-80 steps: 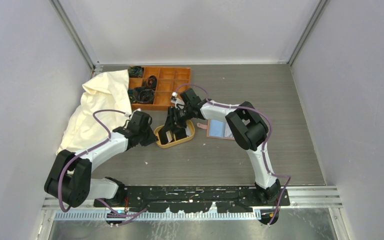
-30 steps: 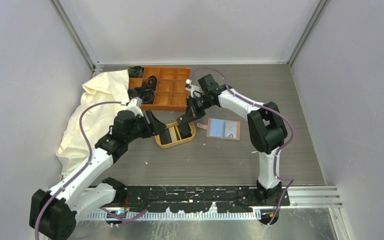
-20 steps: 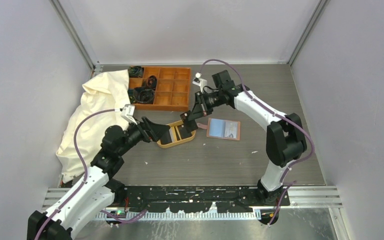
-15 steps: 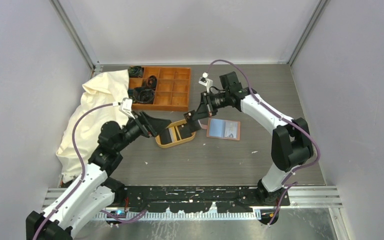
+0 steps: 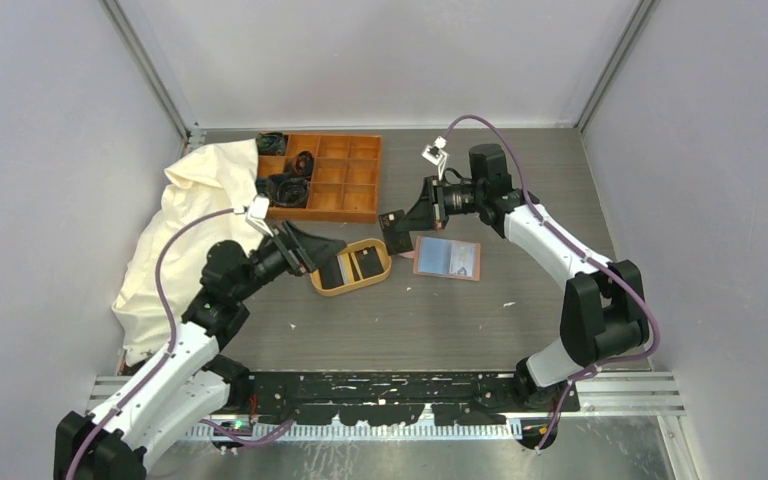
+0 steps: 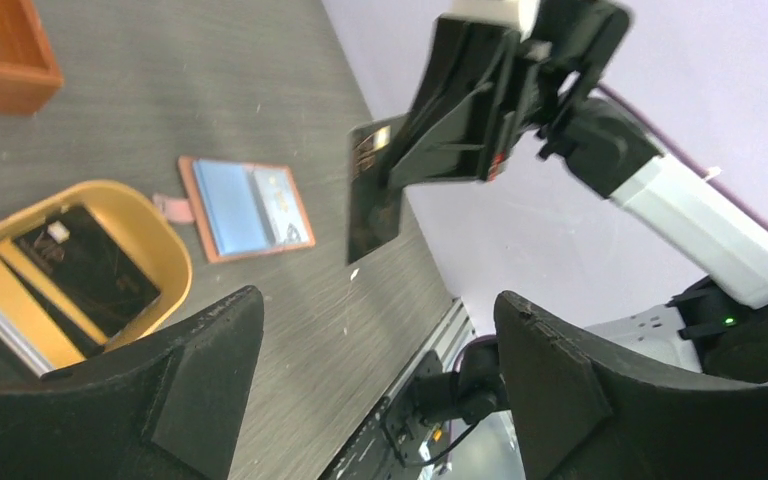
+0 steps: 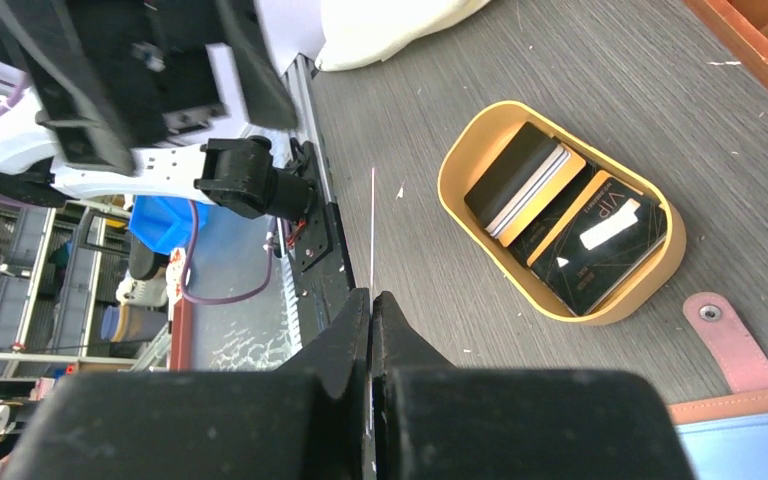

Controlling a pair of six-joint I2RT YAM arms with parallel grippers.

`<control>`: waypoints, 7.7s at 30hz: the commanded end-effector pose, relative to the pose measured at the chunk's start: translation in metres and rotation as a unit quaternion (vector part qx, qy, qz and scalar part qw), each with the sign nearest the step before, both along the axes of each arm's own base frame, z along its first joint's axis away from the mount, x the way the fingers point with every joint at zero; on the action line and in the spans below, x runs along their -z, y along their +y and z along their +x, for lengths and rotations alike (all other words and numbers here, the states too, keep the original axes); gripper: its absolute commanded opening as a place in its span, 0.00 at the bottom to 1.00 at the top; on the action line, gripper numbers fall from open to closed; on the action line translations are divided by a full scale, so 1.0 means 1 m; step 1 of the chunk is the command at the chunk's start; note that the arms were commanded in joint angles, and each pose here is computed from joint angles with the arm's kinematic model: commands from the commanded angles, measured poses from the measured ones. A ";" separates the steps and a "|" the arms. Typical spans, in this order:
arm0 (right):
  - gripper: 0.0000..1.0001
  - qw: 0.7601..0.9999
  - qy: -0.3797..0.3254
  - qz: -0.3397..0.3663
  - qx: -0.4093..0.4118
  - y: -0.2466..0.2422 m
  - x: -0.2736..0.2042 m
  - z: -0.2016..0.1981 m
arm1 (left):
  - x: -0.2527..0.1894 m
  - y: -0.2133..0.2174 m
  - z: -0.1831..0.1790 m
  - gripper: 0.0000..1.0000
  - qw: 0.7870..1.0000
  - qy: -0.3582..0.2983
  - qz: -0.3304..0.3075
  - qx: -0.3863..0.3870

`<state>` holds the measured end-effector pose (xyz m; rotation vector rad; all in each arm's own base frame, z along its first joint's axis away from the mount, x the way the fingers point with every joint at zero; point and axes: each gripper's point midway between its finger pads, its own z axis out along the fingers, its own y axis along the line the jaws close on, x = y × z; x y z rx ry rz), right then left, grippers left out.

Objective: Put the credit cards into the card holder
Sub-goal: Insert the credit card into the card holder.

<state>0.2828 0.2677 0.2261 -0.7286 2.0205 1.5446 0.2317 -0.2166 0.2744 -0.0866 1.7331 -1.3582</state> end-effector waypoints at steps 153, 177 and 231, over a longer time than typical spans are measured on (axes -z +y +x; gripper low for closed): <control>0.01 0.995 -0.038 0.072 0.053 -0.061 -0.057 0.026 | -0.012 -0.137 0.049 0.76 0.965 -0.113 -0.001 0.237; 0.01 0.995 -0.036 0.085 0.049 -0.050 -0.066 0.020 | -0.007 -0.156 0.041 0.44 0.949 -0.145 -0.049 0.276; 0.10 0.995 -0.074 0.061 0.024 -0.068 -0.077 0.008 | 0.004 -0.163 0.020 0.00 0.916 -0.158 0.006 0.369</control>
